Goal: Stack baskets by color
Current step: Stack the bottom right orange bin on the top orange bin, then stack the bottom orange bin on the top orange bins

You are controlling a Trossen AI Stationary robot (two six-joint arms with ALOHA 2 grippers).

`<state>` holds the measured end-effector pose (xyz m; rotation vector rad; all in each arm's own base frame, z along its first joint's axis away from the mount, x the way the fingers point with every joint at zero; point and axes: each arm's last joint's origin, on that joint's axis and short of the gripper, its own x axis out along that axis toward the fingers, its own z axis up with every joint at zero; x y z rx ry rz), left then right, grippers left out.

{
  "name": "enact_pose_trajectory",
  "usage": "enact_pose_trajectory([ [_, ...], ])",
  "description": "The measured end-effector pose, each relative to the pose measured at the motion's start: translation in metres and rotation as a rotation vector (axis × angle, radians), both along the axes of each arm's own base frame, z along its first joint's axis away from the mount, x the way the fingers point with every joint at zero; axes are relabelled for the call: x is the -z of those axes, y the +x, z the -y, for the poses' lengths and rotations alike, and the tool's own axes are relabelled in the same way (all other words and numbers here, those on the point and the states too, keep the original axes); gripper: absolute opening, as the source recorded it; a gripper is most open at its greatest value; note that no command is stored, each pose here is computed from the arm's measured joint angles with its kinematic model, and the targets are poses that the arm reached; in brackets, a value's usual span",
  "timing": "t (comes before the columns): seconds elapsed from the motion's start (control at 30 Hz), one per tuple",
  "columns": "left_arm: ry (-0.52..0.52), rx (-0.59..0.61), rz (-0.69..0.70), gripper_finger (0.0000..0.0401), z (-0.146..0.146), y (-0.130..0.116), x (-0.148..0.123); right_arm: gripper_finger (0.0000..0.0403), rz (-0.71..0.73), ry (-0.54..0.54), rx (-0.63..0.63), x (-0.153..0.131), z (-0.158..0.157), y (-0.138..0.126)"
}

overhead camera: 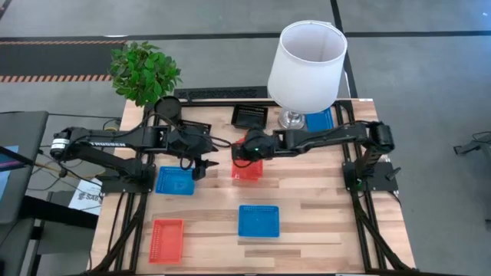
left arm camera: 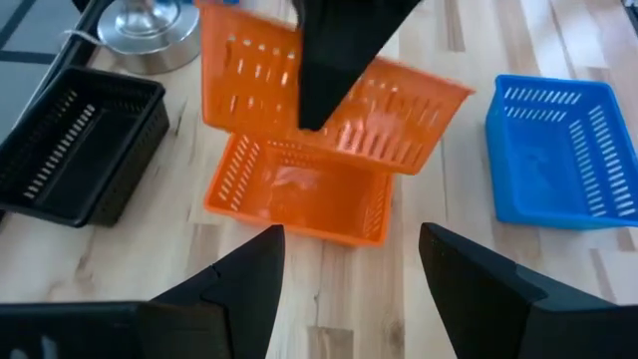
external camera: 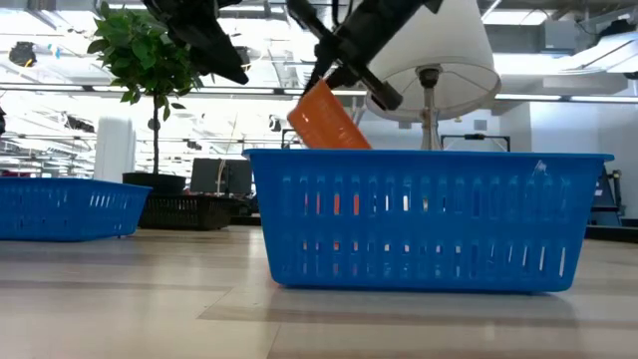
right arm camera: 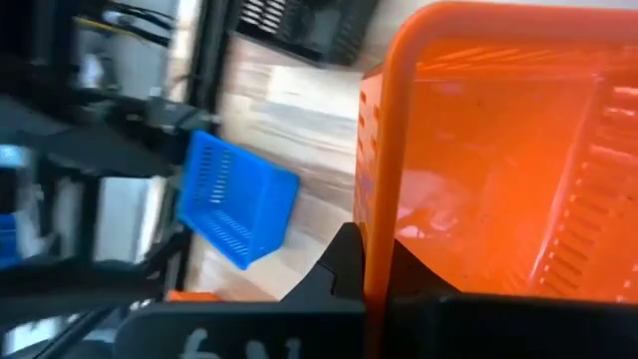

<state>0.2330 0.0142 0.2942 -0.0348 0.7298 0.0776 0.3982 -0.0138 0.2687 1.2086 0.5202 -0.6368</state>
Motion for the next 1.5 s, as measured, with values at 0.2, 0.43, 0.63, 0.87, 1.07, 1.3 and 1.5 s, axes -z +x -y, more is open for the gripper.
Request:
enact_pose_trajectory([
  [0.2, 0.001, 0.024, -0.001, 0.0221, 0.0, 0.0, 0.0, 0.0003, -0.117, 0.033, 0.033, 0.003, 0.003, 0.005],
  [0.43, -0.012, 0.038, 0.0, 0.0221, 0.001, 0.0, 0.0, 0.0007, -0.125, 0.116, 0.074, 0.011, 0.007, 0.009],
  [0.63, 0.0, 0.043, 0.002, 0.0221, 0.001, 0.0, 0.0, 0.0005, -0.166, 0.133, 0.087, 0.023, 0.007, 0.012],
  [0.87, 0.019, 0.06, -0.016, 0.0221, 0.001, -0.001, 0.001, 0.0031, -0.154, 0.11, 0.072, 0.021, 0.007, 0.012],
  [1.07, 0.028, 0.067, -0.018, 0.0221, 0.001, -0.001, 0.001, 0.007, -0.165, 0.112, 0.07, 0.021, 0.006, 0.011],
  [1.3, 0.035, 0.069, -0.018, 0.0221, 0.001, -0.001, 0.001, 0.0119, -0.197, 0.113, 0.072, 0.023, 0.006, 0.008],
  [1.5, 0.016, 0.051, -0.017, 0.0221, 0.001, -0.001, 0.001, 0.0174, -0.211, 0.095, -0.002, 0.013, 0.004, 0.001],
])
